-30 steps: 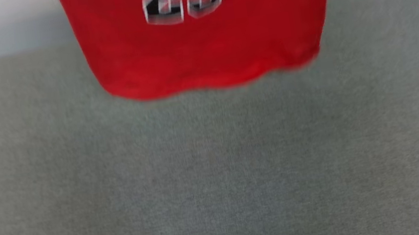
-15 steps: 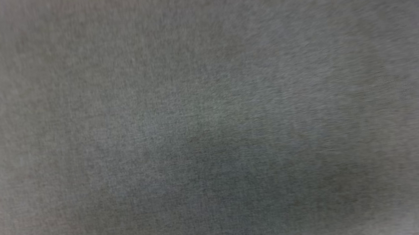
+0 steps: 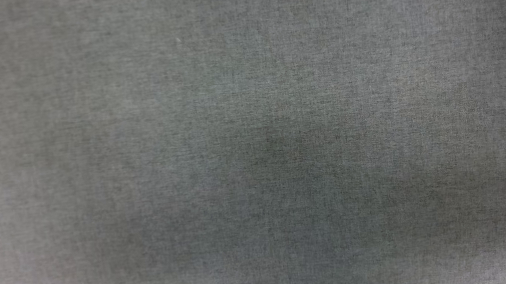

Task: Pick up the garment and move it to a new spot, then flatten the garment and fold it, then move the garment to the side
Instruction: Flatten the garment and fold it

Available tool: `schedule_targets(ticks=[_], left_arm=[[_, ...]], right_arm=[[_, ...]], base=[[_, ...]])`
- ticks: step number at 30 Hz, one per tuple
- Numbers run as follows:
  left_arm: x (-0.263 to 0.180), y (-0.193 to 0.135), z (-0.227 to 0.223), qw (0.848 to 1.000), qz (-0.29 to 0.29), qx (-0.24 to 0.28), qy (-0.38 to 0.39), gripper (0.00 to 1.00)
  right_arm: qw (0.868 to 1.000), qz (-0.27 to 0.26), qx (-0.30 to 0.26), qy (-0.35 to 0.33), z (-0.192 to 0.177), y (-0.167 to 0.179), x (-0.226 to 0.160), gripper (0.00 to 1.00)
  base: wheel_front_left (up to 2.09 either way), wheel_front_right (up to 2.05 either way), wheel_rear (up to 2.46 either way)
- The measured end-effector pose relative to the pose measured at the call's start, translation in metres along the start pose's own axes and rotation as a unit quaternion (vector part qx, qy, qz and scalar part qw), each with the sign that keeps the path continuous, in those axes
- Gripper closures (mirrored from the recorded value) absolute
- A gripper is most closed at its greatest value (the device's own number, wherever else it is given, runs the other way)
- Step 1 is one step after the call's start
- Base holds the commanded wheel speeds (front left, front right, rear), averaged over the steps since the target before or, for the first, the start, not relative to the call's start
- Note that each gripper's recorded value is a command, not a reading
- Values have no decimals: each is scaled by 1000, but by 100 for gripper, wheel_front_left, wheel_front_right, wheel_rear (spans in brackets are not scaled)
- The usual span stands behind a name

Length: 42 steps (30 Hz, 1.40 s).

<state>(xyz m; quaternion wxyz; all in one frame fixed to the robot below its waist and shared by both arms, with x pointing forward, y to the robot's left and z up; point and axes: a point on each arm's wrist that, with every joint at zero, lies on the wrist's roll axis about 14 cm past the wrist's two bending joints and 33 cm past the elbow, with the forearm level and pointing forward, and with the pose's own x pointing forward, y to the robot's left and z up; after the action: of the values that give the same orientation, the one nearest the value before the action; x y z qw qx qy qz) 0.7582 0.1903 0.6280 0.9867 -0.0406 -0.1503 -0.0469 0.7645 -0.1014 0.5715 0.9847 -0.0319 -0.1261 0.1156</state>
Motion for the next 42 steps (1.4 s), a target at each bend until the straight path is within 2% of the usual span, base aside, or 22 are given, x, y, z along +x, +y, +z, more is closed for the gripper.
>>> schedule_targets(ticks=[7,12,16,18,27,32,37,42], left_arm=[[-41,3,-40,994,-6,25,105,100],[-77,-1,-48,983,-13,47,179,100],[-107,-15,-51,974,-20,27,223,100],[-124,-16,-50,969,-28,42,242,100],[-215,-14,-60,952,-15,3,306,100],[-258,-12,-56,952,-11,-16,306,100],[-309,-5,-62,944,-2,-33,329,100],[-359,3,-74,930,10,-51,364,100]], right_arm=[[998,26,35,48,-16,28,-27,100],[994,59,31,82,-8,50,-54,100],[989,81,23,125,-7,59,-81,100],[986,94,24,138,-4,64,-94,100],[956,173,43,232,-10,78,-184,100],[943,203,50,259,-6,82,-230,100],[932,233,36,274,0,85,-269,100],[916,261,37,304,-3,91,-310,100]], base=[[0,0,0],[0,0,0],[0,0,0],[0,0,0],[0,0,0],[0,0,0],[0,0,0],[0,0,0]])
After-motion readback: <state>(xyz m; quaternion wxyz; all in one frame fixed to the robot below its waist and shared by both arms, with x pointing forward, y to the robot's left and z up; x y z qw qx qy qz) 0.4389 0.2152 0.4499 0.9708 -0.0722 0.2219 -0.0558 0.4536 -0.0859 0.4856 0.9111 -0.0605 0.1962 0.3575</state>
